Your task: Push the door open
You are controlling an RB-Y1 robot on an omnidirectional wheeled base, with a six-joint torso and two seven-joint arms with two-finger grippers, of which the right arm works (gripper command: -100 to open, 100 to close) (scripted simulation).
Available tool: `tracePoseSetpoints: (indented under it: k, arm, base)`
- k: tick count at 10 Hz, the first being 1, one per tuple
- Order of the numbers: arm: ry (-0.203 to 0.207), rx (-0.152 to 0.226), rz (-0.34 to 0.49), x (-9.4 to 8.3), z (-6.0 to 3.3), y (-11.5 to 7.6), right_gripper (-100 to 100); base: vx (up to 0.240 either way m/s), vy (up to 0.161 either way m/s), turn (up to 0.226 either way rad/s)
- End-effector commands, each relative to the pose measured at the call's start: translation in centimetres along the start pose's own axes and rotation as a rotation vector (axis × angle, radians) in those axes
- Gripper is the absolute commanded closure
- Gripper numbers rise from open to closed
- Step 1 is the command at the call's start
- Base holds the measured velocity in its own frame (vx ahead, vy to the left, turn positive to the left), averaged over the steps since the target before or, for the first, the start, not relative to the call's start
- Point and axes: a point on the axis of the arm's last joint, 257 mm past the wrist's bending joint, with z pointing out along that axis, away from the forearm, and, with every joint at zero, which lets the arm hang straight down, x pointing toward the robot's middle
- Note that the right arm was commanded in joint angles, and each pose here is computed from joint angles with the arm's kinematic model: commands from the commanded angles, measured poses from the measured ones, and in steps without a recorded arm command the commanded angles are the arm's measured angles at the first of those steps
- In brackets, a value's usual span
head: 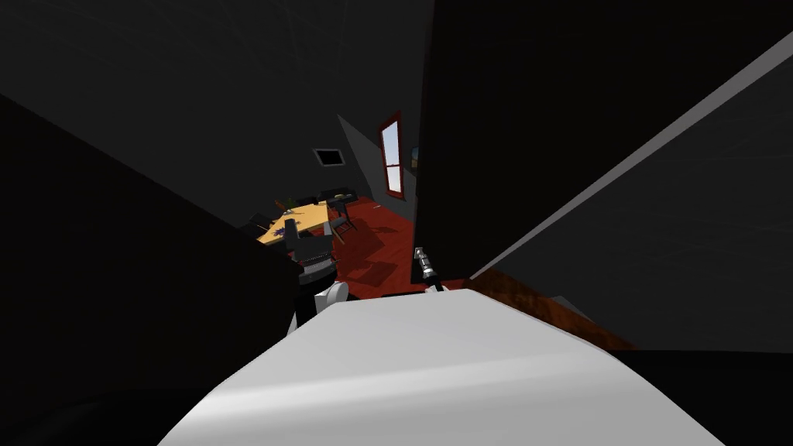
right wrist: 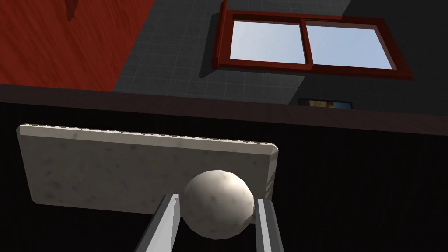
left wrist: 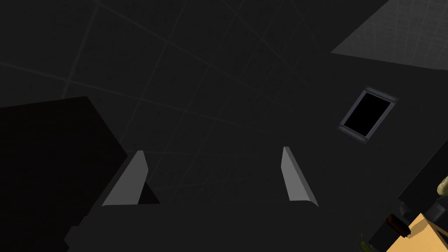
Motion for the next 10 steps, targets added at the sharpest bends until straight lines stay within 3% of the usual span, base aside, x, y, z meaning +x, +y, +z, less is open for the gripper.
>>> tracePoseSetpoints:
  k: [1, 4, 5, 6, 10]
  arm:
    - [-0.024, 0.001, -0.022, -1.9, 0.04, -0.1, 100]
    - [-0.069, 0.002, -0.038, -4.3, 0.15, 0.0, 100]
    - [-0.069, 0.002, -0.038, -4.3, 0.15, 0.0, 100]
    - [-0.046, 0.011, -0.048, -3.3, -0.54, -0.2, -100]
    - [-0.002, 0.011, -0.058, -0.7, -1.9, -0.4, -100]
  base:
    - [0.099, 0.035, -0.051]
    - [0.21, 0.042, -0.097]
    - [0.158, 0.016, -0.053]
    - [0.037, 0.0, -0.14]
    - [-0.073, -0.008, -0.134]
